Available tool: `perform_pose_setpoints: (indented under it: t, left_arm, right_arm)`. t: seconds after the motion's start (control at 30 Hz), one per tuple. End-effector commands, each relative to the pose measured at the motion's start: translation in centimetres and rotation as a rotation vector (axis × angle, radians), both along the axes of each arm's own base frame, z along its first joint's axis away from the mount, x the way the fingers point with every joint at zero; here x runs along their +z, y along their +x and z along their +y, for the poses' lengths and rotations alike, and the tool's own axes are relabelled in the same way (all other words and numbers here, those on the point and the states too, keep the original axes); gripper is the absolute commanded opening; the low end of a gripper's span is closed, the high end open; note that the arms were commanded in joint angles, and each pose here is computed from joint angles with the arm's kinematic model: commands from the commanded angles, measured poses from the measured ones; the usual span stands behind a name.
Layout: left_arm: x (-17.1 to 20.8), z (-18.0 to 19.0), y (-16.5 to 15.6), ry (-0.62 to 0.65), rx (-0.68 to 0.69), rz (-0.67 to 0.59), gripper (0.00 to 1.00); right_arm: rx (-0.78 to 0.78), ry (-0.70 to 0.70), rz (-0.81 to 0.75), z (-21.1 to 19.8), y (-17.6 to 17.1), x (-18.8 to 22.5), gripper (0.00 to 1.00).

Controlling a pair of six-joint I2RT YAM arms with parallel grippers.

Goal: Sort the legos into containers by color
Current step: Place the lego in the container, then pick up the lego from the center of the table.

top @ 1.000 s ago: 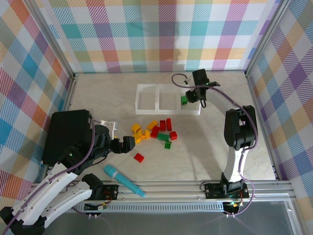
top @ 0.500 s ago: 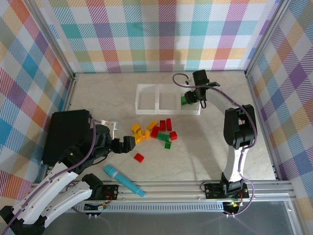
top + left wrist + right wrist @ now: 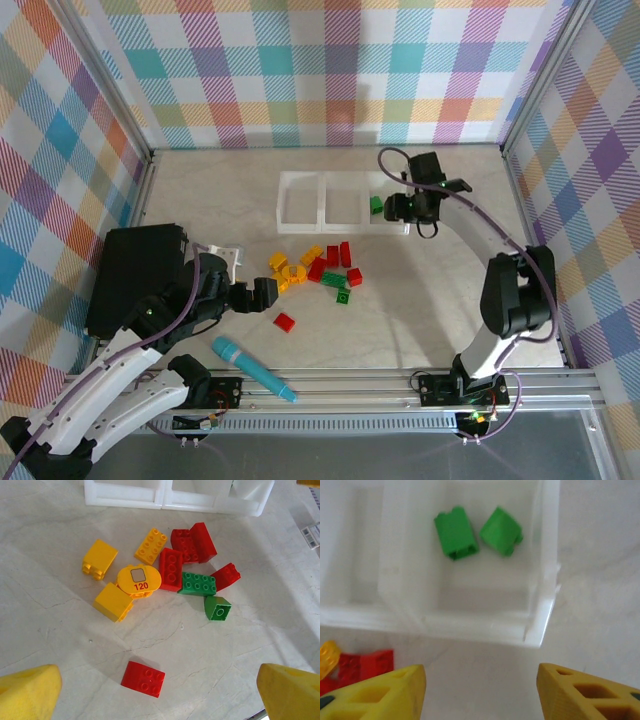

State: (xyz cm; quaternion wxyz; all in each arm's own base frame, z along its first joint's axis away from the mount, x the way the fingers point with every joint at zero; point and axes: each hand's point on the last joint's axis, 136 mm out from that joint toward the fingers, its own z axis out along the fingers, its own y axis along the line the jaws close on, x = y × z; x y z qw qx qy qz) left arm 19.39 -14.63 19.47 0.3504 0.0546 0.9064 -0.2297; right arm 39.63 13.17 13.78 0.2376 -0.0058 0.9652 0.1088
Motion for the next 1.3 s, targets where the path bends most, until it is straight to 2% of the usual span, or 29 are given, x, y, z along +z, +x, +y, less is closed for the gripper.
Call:
perform_pose_setpoints:
  t: [0.0,0.27,0.43,0.77,1.0,1.27]
  left_arm:
    - [-0.1,-0.4,-0.3,-0.01,-0.012,0.006,1.0]
    - [-0.4,-0.8,-0.2,-0.014,-0.023,0.02,1.0]
    - [-0.6,-0.9,-0.2,-0.012,-0.029,0.03,1.0]
    - [-0.6,-1.0,-0.2,-0.008,-0.032,0.034,1.0]
    - [-0.5,-1.0,-0.2,-0.012,-0.034,0.032,1.0]
    - [-0.5,-1.0,-0.3,-0.012,-0.034,0.032,1.0]
  right_arm:
    - [-0.006,0.104,0.103,2.8,-3.8,-0.9,0.64]
    - [0.063,0.092,0.219,6.6,-10.0,-3.5,0.68]
    - [0.144,0.039,0.272,8.9,-11.8,-5.2,0.7]
    - [0.225,-0.107,0.346,11.0,-12.4,-7.8,0.71]
    - [0.214,-0.196,0.348,10.4,-11.6,-8.4,0.66]
    - [0.233,-0.231,0.361,10.3,-11.3,-9.1,0.62]
